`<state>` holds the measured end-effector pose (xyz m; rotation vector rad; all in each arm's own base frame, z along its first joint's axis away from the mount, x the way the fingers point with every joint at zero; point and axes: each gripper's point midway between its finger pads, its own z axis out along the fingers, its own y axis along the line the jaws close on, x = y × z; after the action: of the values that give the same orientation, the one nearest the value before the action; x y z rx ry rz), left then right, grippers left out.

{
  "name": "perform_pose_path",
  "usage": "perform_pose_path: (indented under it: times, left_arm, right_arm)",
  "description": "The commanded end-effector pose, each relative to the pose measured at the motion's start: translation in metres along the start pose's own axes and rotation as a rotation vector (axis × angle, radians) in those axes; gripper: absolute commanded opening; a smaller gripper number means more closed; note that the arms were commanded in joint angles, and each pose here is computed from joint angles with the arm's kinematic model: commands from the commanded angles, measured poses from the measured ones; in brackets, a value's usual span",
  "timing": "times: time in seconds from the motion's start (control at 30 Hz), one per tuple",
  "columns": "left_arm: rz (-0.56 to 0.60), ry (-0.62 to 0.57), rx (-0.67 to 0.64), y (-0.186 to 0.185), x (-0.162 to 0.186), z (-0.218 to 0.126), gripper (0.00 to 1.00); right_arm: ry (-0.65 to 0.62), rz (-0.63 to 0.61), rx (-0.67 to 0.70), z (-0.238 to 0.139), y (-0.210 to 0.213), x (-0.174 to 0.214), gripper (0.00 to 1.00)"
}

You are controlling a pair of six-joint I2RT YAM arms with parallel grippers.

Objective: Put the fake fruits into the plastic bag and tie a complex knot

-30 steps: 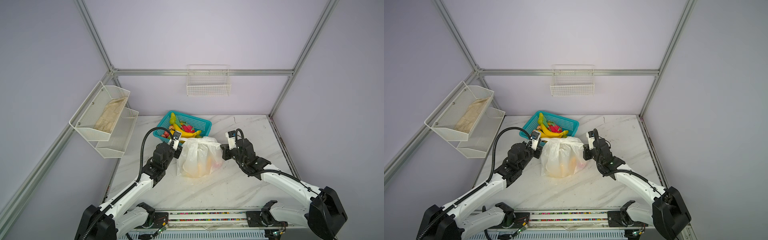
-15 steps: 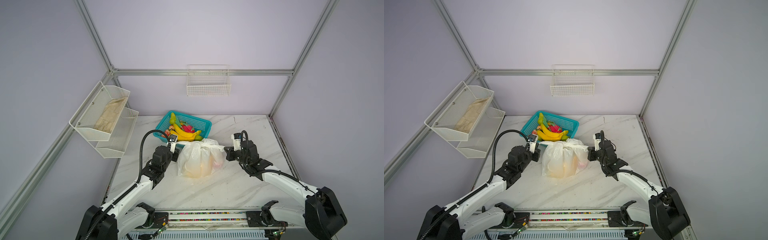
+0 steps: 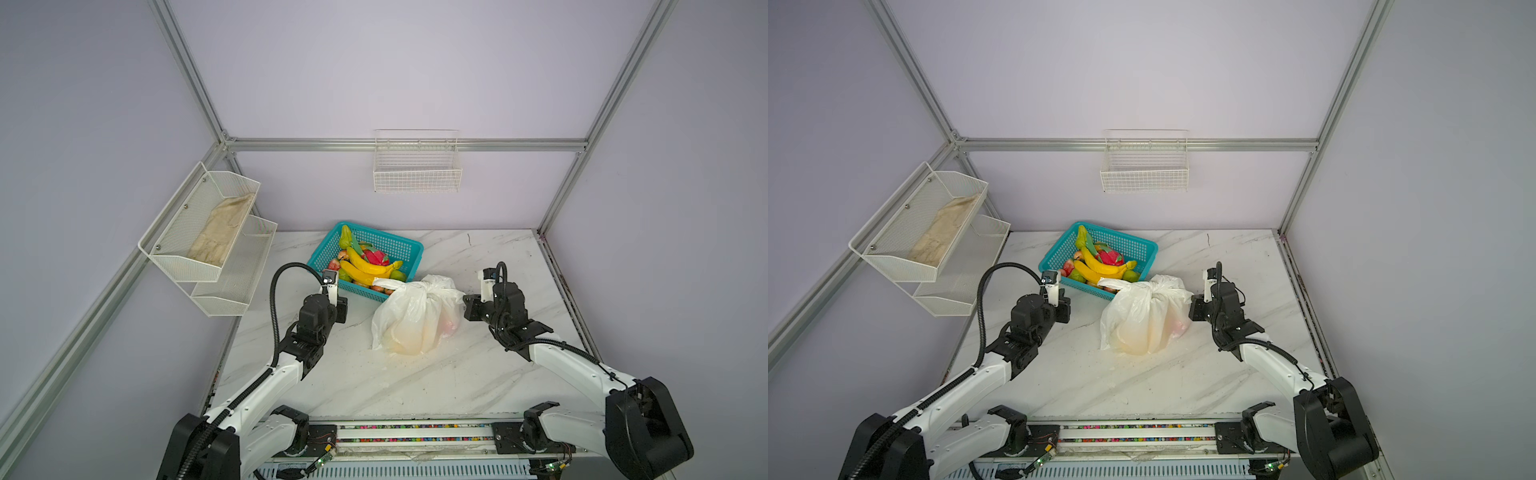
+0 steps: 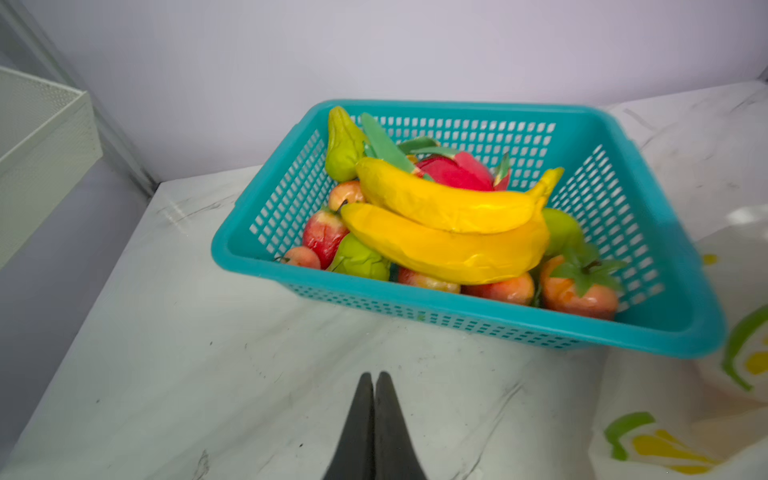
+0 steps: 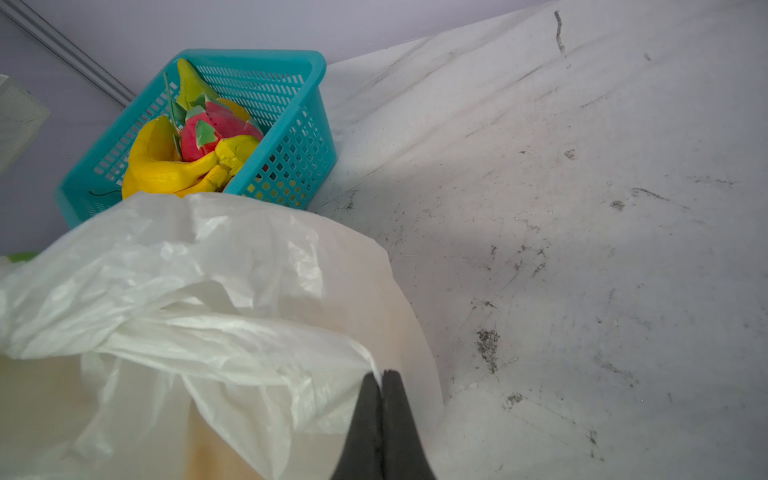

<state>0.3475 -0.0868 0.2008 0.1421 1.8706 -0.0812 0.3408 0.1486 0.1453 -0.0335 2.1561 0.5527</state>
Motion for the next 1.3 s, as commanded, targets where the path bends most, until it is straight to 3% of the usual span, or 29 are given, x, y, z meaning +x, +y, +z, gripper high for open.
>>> perform_pose_path:
  times: [0.0, 0.2, 0.3, 0.47, 0.9, 1.0, 1.1, 1.2, 1.27]
  left_arm:
    - [-0.202, -0.155, 0.230, -0.034, -0.056, -0.015, 0.40]
    - [-0.460, -0.208, 0.490, -0.070, -0.103, -0.023, 0.70]
    - [-0.489, -0.199, 0.598, -0.088, -0.117, -0.016, 0.83]
    - [-0.520, -0.146, 0.696, -0.109, -0.119, 0.005, 0.89]
    - [-0.519, -0.063, 0.707, -0.127, -0.099, 0.034, 0.69]
    - [-0.522, -0.054, 0.707, -0.127, -0.095, 0.034, 0.60]
    - [-0.530, -0.049, 0.702, -0.127, -0.088, 0.034, 0.42]
    - [-0.533, -0.042, 0.694, -0.125, -0.080, 0.032, 0.00]
    - [-0.528, -0.031, 0.666, -0.120, -0.072, 0.029, 0.00]
  right_arm:
    - [-0.052, -0.028, -0.067, -0.006, 0.017, -0.020, 0.00]
    - [-0.063, -0.044, -0.087, -0.007, 0.022, -0.024, 0.00]
    - [-0.068, -0.052, -0.096, -0.009, 0.024, -0.027, 0.00]
    - [-0.067, -0.062, -0.095, -0.009, 0.024, -0.026, 0.00]
    - [-0.080, -0.078, -0.101, -0.013, 0.027, -0.030, 0.00]
    - [-0.083, -0.080, -0.098, -0.014, 0.027, -0.032, 0.00]
    - [-0.090, -0.084, -0.089, -0.014, 0.026, -0.035, 0.00]
    - [-0.083, -0.082, -0.072, -0.015, 0.022, -0.033, 0.00]
    - [-0.078, -0.053, -0.055, -0.016, 0.019, -0.029, 0.00]
